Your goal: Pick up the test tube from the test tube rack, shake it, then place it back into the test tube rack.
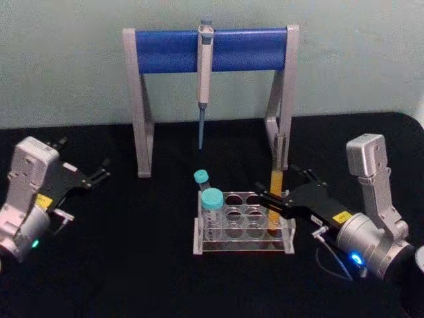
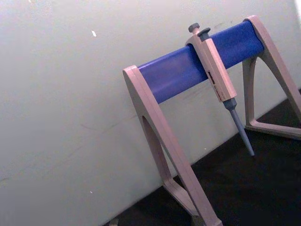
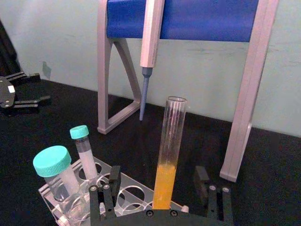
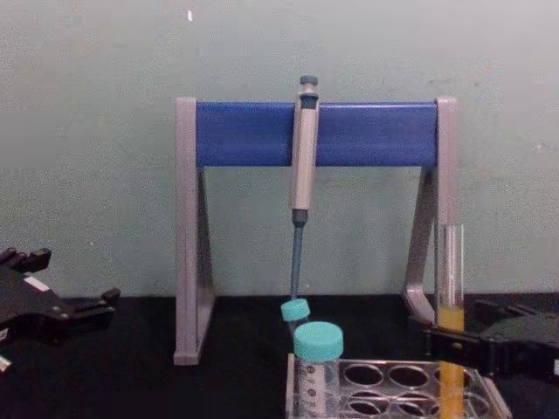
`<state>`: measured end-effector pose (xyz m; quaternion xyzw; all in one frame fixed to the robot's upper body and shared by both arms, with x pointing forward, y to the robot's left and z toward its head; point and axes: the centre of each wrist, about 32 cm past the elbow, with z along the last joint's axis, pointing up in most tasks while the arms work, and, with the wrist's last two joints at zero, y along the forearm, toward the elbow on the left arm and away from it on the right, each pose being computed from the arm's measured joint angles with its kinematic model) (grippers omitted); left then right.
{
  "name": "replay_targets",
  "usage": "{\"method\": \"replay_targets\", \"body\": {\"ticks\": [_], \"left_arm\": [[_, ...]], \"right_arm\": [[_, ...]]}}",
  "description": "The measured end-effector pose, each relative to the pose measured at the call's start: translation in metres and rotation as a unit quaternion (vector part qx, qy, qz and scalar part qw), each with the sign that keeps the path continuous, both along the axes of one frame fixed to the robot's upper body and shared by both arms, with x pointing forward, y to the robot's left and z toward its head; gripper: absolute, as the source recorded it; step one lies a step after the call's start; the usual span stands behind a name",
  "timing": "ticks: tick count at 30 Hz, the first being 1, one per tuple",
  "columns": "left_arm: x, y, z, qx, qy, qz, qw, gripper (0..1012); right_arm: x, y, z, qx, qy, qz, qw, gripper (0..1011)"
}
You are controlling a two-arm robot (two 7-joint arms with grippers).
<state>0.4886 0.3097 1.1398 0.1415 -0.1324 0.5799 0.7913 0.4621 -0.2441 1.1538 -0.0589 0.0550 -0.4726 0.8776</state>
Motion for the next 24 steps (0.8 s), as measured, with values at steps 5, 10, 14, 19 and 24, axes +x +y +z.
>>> {"method": "replay_targets", "body": {"ticks": [5,10,14,19,24], "left_arm": [[0.0,0.0,0.0,0.0,0.0,0.0,1.0,1001],[0.0,0.0,0.0,0.0,0.0,0.0,1.0,1001],[0.0,0.0,0.0,0.0,0.0,0.0,1.0,1001],[0.0,0.0,0.0,0.0,0.0,0.0,1.0,1001],[0.0,0.0,0.0,0.0,0.0,0.0,1.0,1001]], "right_arm": [[-0.001,-0.001,0.0,0.001,-0.004,0.002,1.0,1000],[-0.008,-0.006,0.0,0.003,-0.01,0.004,0.9999,1000],[-0.018,-0.014,0.001,0.004,-0.016,0.002,0.9999,1000],[-0.029,-0.022,0.003,0.001,-0.02,-0.014,0.9997,1000],[-0.037,-0.034,0.002,-0.006,-0.026,-0.049,0.9984,1000]]}}
